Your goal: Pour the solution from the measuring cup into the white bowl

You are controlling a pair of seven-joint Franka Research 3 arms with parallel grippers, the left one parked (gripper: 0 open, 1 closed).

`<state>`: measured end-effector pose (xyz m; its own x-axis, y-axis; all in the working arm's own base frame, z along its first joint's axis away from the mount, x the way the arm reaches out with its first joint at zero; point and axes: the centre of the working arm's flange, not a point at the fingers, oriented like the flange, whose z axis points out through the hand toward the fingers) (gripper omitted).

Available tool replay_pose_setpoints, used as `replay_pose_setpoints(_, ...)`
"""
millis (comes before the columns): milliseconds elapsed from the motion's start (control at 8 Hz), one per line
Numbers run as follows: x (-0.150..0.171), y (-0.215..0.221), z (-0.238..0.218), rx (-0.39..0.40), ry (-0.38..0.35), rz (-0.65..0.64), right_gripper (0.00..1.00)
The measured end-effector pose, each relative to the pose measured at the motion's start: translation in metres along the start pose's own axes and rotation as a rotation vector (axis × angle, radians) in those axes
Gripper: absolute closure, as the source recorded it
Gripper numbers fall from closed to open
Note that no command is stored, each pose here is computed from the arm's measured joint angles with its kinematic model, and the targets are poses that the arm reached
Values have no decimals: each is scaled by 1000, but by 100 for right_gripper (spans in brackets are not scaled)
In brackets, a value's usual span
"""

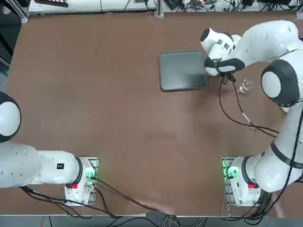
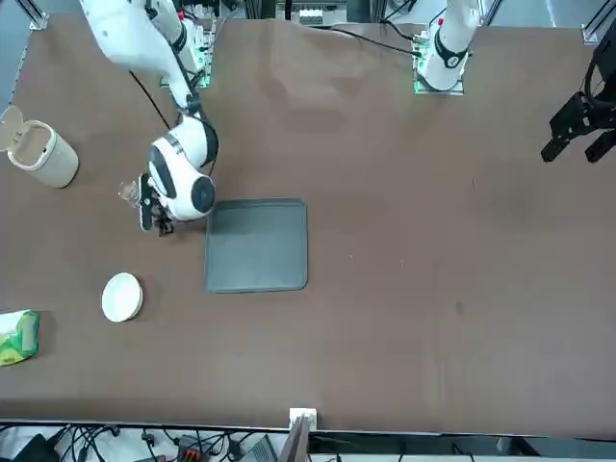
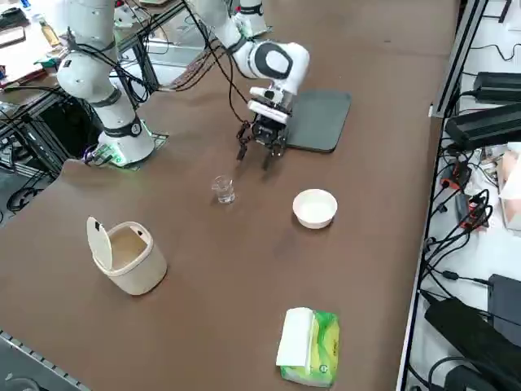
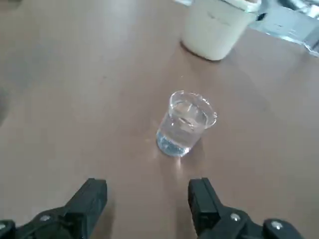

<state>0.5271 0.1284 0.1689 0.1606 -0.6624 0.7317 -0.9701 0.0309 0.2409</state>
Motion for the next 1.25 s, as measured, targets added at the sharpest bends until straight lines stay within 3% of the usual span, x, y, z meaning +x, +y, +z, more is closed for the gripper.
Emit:
replay_pose_setpoints(625, -2, 0, 52, -105, 121, 204, 1)
replay_pose_setpoints(1250, -1, -1, 84, -139, 206, 276, 1)
